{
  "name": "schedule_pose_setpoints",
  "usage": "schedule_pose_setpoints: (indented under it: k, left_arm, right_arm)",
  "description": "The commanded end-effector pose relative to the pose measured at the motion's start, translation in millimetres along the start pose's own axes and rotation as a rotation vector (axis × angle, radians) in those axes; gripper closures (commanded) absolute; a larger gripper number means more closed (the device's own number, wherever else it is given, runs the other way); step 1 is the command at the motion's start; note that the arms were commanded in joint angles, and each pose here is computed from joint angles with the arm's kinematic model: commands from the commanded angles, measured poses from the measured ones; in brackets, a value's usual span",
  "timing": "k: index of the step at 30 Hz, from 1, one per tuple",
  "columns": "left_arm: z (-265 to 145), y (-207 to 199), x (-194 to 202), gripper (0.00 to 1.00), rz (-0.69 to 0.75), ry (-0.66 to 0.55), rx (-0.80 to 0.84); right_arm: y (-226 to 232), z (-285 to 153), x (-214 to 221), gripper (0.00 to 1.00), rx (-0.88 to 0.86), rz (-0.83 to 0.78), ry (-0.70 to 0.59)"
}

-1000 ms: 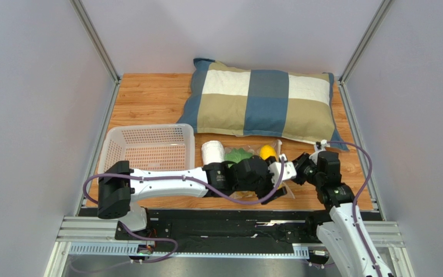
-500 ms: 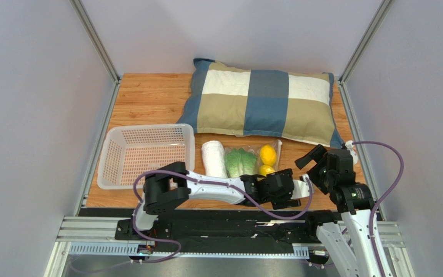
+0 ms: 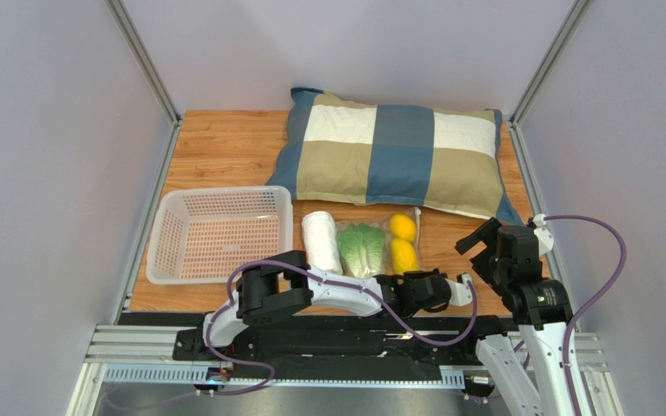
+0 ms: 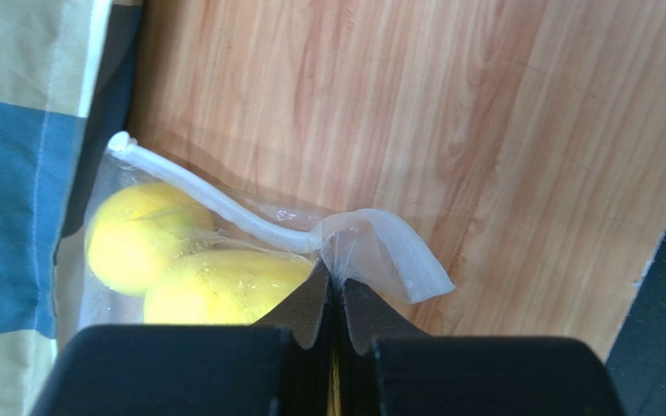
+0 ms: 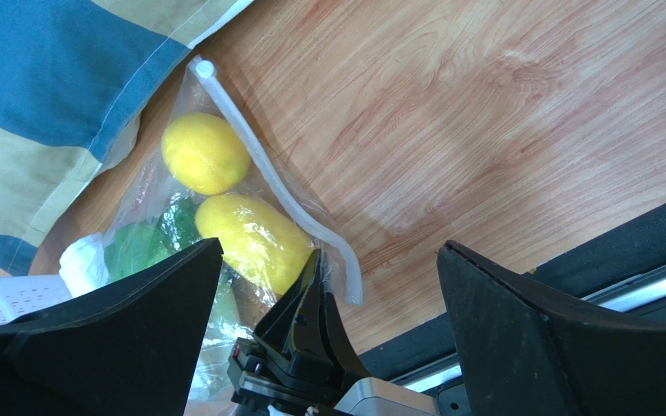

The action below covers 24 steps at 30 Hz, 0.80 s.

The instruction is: Open the zip-top bag and remove the fake food

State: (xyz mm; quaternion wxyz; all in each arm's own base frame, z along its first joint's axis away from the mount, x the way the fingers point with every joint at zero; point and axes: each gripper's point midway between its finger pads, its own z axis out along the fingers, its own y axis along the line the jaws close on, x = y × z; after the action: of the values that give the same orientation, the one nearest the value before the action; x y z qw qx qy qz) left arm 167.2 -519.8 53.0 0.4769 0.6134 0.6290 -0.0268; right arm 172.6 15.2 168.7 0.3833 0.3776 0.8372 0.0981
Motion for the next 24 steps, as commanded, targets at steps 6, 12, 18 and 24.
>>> schedule_pose_setpoints:
  k: [6,12,18,24]
  left_arm:
    - [-68.9,43.6,-53.1,1.0,-0.143,-0.168,0.014]
    - [-133.8,52.5,-85.8,1.0,-0.261,-0.357,0.221]
    - [-161.8,73.3,-85.5,1.0,-0.366,-0.464,0.285]
    - [-174.1,74.0,-85.7,1.0,-0.393,-0.504,0.325]
  right_arm:
    - [11.7,21.8,5.7,0.0,-0.052,0.037,0.018]
    - [37.2,26.5,7.3,0.0,-0.129,0.067,0.078]
    - [54.2,27.9,12.2,0.0,-0.189,0.1,0.132]
    - [59.0,40.1,24.8,0.03,-0.233,0.14,0.168]
